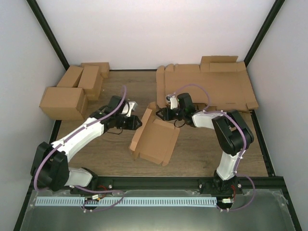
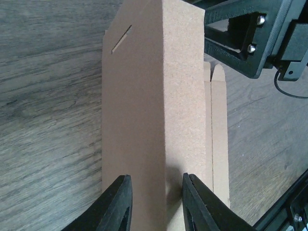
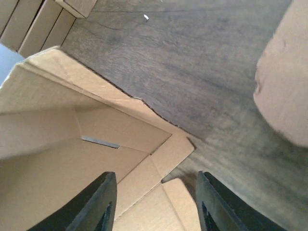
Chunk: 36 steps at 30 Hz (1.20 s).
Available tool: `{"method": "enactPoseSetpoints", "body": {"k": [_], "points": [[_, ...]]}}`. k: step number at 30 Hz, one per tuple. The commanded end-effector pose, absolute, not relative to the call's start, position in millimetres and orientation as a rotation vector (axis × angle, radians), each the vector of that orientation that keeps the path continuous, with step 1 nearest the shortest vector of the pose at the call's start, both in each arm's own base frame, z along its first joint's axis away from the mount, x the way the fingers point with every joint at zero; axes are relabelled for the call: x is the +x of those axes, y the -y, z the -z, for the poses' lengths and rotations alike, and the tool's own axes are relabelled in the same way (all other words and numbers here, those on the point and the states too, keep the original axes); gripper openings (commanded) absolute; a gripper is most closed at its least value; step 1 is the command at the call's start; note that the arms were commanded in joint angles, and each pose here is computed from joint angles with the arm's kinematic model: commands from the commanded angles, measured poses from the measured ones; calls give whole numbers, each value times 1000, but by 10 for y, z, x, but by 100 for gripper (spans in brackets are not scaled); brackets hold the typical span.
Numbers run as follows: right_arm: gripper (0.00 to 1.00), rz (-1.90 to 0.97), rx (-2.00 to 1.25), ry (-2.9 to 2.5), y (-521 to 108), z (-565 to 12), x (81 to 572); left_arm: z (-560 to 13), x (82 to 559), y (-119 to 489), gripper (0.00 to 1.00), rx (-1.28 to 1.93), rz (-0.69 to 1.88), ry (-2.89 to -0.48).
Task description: Fold the paper box
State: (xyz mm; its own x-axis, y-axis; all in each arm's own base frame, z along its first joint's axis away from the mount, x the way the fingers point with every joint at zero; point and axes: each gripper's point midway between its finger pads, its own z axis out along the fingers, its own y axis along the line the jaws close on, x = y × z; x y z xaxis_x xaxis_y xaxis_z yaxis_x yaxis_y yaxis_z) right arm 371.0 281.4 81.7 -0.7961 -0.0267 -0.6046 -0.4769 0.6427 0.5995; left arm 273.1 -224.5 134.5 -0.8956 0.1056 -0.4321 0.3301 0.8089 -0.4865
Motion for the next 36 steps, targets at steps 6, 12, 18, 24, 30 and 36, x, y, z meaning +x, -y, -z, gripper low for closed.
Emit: {"method": "enactPoseSetpoints", "body": {"k": [6, 12, 18, 24, 30, 36], "points": [[55, -760, -879, -1922, -2971, -1204, 3992, -1292, 2702, 2155, 35, 341, 749, -2669], [56, -759, -1001, -1876, -3106, -1160, 4099, -1298, 2715, 2164, 33, 356, 743, -2677], [55, -857, -1092, -1836, -3264, -1131, 4075, -1399, 2738, 2138, 34, 355, 731, -2658], [39, -975, -1187, -1786, -3364, -1136, 3969, -1436, 2754, 2101, 35, 358, 718, -2654], [12, -973, -1189, -1775, -3339, -1239, 3920, -1554, 2763, 2117, 45, 397, 737, -2628], [1, -924, -1154, -1764, -3216, -1492, 3792, -1858, 2726, 2168, 62, 531, 764, -2550]]}}
